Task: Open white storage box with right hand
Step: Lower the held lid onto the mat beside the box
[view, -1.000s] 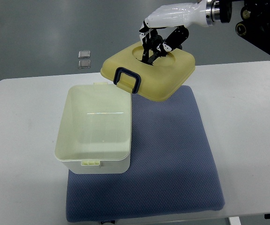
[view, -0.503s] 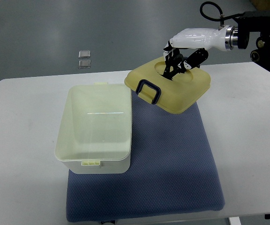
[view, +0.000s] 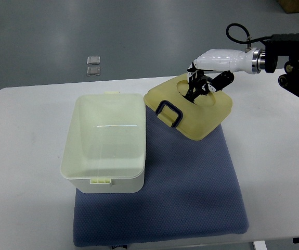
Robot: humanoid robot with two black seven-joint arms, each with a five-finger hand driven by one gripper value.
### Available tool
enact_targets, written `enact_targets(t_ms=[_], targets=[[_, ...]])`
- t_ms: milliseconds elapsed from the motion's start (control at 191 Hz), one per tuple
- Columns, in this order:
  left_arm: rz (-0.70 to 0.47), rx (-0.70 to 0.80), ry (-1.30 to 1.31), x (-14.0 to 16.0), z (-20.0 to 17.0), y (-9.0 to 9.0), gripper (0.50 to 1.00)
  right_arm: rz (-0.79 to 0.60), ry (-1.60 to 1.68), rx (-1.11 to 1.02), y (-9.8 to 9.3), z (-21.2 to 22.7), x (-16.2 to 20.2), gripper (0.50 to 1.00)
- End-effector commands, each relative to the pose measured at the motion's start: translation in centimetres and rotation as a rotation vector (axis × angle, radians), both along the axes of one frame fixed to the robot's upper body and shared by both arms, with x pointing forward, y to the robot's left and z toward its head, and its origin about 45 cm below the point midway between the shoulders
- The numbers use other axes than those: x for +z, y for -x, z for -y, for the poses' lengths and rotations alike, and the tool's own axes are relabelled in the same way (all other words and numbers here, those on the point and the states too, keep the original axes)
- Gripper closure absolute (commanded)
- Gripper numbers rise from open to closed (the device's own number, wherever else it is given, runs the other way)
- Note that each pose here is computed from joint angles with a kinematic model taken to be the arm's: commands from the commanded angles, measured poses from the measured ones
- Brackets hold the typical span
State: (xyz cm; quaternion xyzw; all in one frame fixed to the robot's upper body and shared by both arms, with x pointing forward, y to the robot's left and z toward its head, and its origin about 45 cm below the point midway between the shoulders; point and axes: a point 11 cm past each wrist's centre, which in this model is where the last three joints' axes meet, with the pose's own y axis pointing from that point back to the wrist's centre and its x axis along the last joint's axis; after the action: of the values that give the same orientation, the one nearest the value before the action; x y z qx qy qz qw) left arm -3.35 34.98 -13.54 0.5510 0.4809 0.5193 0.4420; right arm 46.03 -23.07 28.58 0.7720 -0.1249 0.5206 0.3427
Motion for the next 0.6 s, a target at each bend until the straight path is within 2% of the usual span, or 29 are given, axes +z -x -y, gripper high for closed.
enact_targets(t_ms=[0,597], targets=[[0.0,0.0,0.0,0.0,0.0,0.0,0.5,-0.026,0.002,0.005,0.5,-0.2,-1.4,1.0],[0.0,0.0,0.0,0.0,0.0,0.0,0.5,-0.069,0.012,0.015,1.9,-0.2,-4.9,1.0]])
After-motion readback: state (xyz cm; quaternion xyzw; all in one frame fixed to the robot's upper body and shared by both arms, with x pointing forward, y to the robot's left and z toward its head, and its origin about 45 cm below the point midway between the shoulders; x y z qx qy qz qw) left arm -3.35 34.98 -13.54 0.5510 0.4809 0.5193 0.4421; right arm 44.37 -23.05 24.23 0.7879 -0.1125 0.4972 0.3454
